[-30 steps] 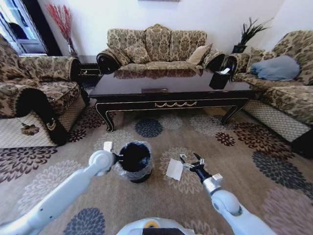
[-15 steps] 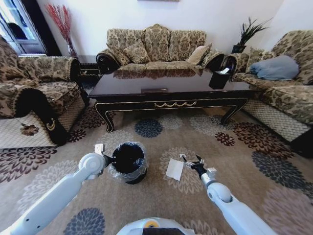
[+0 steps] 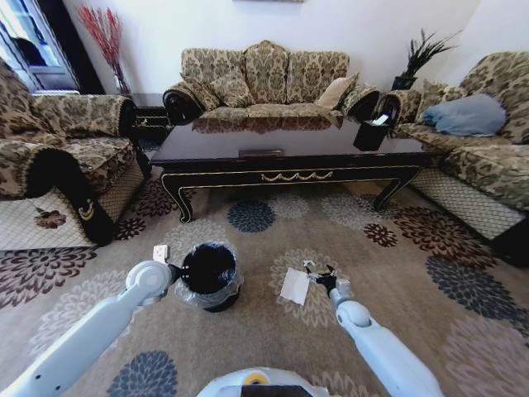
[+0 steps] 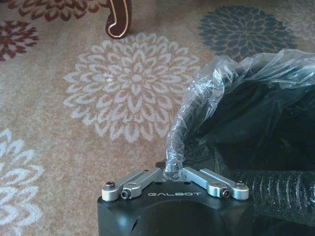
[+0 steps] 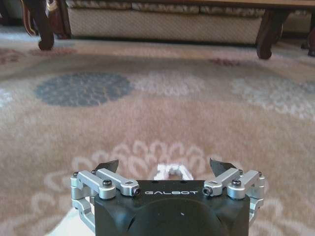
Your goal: Move to the front of the table and pick up the trash from the floor, then place it into the trash bin.
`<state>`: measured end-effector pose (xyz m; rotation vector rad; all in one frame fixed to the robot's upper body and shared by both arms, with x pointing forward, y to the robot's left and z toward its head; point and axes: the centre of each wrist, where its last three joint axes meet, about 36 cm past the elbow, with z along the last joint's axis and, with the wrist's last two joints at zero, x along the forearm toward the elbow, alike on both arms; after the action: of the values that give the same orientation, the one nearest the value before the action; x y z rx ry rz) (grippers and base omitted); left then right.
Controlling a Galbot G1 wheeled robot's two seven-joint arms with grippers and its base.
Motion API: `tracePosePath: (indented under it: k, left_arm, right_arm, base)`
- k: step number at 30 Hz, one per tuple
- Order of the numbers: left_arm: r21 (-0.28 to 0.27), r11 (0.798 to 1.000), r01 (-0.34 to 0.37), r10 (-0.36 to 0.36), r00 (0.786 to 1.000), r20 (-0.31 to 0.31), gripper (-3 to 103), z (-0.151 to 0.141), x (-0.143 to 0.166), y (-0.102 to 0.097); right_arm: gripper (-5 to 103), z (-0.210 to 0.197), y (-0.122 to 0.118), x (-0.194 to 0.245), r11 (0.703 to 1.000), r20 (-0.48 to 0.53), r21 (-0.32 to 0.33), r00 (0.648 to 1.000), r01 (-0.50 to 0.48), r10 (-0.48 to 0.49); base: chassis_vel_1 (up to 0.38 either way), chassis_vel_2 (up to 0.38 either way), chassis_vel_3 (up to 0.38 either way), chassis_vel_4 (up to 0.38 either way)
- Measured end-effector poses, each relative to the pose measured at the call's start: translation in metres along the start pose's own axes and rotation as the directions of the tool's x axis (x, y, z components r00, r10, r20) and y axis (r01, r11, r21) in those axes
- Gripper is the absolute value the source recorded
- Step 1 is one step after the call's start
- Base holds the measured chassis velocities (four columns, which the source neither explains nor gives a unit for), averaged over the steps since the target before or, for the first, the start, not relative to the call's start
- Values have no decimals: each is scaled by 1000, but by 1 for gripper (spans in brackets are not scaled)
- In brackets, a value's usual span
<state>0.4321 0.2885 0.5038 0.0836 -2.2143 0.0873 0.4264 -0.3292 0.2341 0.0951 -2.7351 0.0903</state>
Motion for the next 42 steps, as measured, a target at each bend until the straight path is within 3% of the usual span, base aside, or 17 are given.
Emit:
tracePosePath:
  k: [12,19,30,35,36,39,42]
  left_arm:
    - [-4,1000,-14,14,1000,-4,0,3,2,-4]
    - [-4,1000,-5,5,1000,-6,0,3,1,-1]
    - [12,1000,-16,16,1000,-6,0,0,-3,1]
    - [13,1000,-16,16,1000,-11,0,2,-4,2]
    - [13,1000,-17,17,1000,-12,0,3,-4,2]
    - [14,1000,-22,22,1000,-8,0,1,-3,2]
    - [17,1000,-23,23,1000,-6,0,0,-4,2]
  right_arm:
    - [100,51,9,-13,1000,-119,-3,993,-19,18]
    - [100,62,9,-14,1000,-133,5,991,-7,8]
    - [101,72,32,-21,999,-158,12,987,37,-35]
    - [92,73,34,-21,999,-158,24,986,47,-43]
    - [81,73,35,-21,998,-157,28,986,51,-46]
    - [75,75,38,-20,998,-158,35,986,59,-52]
    - [59,77,40,-19,997,-159,38,986,63,-56]
  base:
    - [0,0,0,0]
    - [0,0,0,0]
    - [0,0,0,0]
    - [0,0,0,0]
    - [0,0,0,0]
    - [0,0,0,0]
    - [0,0,0,0]
